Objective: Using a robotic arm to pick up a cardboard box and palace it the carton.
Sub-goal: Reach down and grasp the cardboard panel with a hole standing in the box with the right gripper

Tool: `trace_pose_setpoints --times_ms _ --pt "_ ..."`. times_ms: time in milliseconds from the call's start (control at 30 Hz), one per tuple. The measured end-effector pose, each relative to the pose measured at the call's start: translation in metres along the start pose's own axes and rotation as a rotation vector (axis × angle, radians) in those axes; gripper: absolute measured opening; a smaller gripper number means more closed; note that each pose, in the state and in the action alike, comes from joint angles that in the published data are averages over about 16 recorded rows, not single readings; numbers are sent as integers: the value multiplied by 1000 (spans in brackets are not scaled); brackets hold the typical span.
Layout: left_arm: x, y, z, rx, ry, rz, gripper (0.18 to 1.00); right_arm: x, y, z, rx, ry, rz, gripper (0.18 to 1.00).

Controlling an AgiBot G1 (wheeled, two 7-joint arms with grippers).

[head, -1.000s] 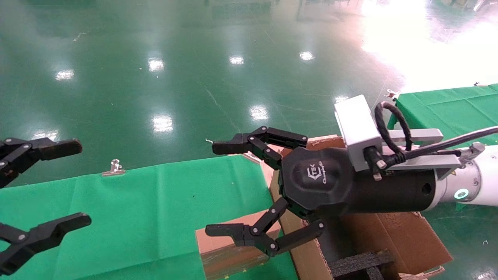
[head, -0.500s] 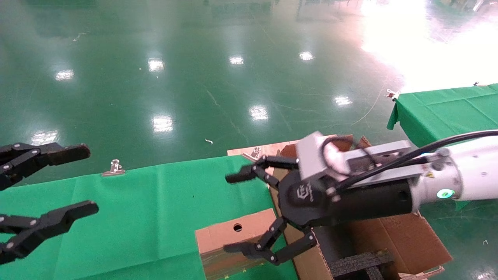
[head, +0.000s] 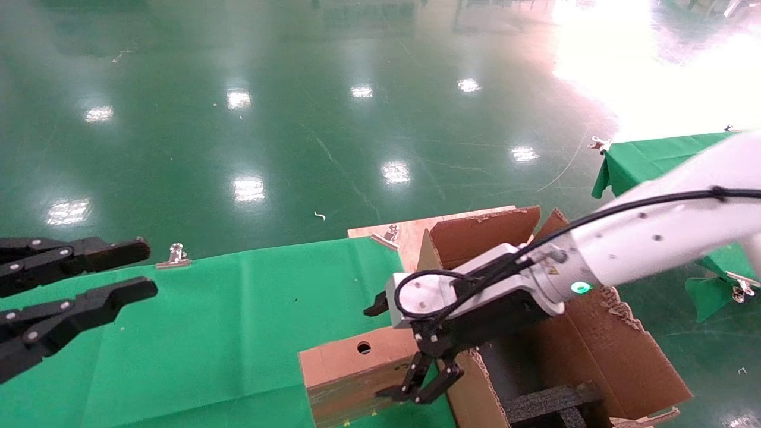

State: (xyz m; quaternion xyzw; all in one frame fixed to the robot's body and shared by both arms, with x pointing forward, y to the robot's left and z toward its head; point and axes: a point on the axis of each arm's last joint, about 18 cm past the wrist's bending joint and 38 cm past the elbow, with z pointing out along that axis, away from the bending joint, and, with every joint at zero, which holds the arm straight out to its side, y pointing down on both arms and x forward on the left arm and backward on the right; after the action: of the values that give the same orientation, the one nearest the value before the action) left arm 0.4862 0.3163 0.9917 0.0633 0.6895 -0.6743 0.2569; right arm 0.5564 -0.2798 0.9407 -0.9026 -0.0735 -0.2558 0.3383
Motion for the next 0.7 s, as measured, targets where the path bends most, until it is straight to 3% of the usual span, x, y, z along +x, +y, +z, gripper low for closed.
trace_pose_setpoints --times_ms 400,700 --pt "0 0 0 0 0 0 258 22 5 21 -182 -53 -95 1001" --pt "0 0 0 0 0 0 214 30 5 30 -246 -93 -142 1001"
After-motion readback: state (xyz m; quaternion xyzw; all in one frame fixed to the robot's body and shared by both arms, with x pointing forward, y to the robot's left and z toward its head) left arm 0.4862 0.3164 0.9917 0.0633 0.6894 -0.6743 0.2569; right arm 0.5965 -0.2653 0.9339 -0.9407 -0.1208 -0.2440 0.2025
